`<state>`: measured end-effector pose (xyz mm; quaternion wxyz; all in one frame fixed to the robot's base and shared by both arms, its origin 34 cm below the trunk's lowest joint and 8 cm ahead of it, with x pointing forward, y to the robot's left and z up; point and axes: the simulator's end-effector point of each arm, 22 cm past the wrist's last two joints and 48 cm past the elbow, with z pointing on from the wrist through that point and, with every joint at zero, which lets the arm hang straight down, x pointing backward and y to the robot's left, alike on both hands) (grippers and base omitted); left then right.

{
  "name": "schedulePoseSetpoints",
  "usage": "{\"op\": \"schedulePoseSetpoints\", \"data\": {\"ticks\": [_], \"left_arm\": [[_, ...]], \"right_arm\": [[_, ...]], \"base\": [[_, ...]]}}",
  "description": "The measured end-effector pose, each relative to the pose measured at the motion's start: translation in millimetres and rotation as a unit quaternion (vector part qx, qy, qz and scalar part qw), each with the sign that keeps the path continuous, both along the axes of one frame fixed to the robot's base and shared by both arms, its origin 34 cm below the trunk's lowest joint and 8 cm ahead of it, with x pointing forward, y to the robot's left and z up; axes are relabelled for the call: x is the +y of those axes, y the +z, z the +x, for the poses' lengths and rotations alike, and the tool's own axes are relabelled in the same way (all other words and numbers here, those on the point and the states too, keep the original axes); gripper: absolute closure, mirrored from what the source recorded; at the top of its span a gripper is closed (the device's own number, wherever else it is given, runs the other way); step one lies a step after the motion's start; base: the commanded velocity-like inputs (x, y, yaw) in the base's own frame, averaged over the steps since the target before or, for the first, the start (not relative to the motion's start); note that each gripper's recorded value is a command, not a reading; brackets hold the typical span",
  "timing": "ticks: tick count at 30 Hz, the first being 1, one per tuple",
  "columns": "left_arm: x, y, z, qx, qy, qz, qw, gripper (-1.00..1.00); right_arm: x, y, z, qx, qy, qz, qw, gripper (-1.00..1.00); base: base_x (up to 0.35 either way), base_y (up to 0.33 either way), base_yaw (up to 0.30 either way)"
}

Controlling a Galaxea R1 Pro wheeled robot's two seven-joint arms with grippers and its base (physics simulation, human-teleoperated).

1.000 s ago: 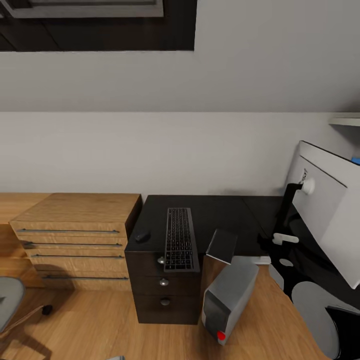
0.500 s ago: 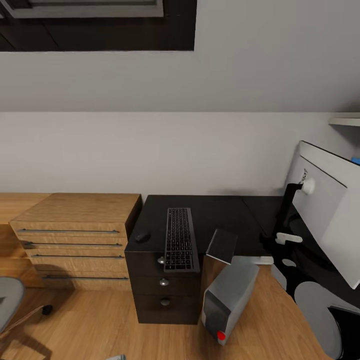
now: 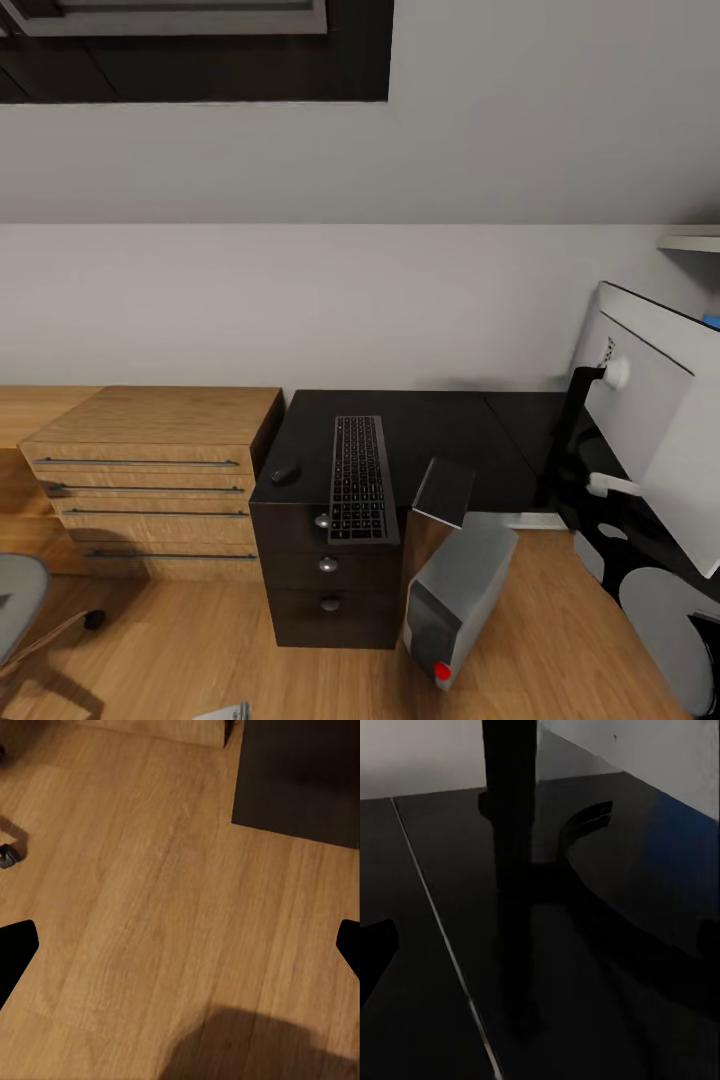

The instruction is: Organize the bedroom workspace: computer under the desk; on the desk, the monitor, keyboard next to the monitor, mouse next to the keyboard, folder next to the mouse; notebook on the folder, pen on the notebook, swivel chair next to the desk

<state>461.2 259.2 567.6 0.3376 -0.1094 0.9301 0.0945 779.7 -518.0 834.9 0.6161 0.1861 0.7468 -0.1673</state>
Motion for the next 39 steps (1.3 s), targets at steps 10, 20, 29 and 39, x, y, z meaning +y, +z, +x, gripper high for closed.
{"op": "schedulePoseSetpoints", "data": {"ticks": [10,20,29,39], "left_arm": [[-1,4,5,-0.019,0.002,-0.001,0.9998,-1.0],[-2,2,3,-0.017,0.002,-0.001,0.9999,-1.0],[-2,-3,-3,-0.008,0.0,0.001,1.0,-1.0],[-4,-7,-7,-0.001,-0.003,0.001,1.0,-1.0]], "right_arm": [[-27,-23,-23,0.014,-0.044,0.043,0.998,-1.0],[-28,-21,-22,0.011,-0.044,0.042,0.9981,-1.0],[-28,-16,-21,0.002,-0.042,0.036,0.9984,-1.0],[-29,-4,-18,-0.025,-0.042,0.024,0.9985,-1.0]], "base": [[0.164,-0.065,0.0],[0.034,-0.011,0.0],[0.116,0.0,0.0],[0.061,0.0,0.0]]}}
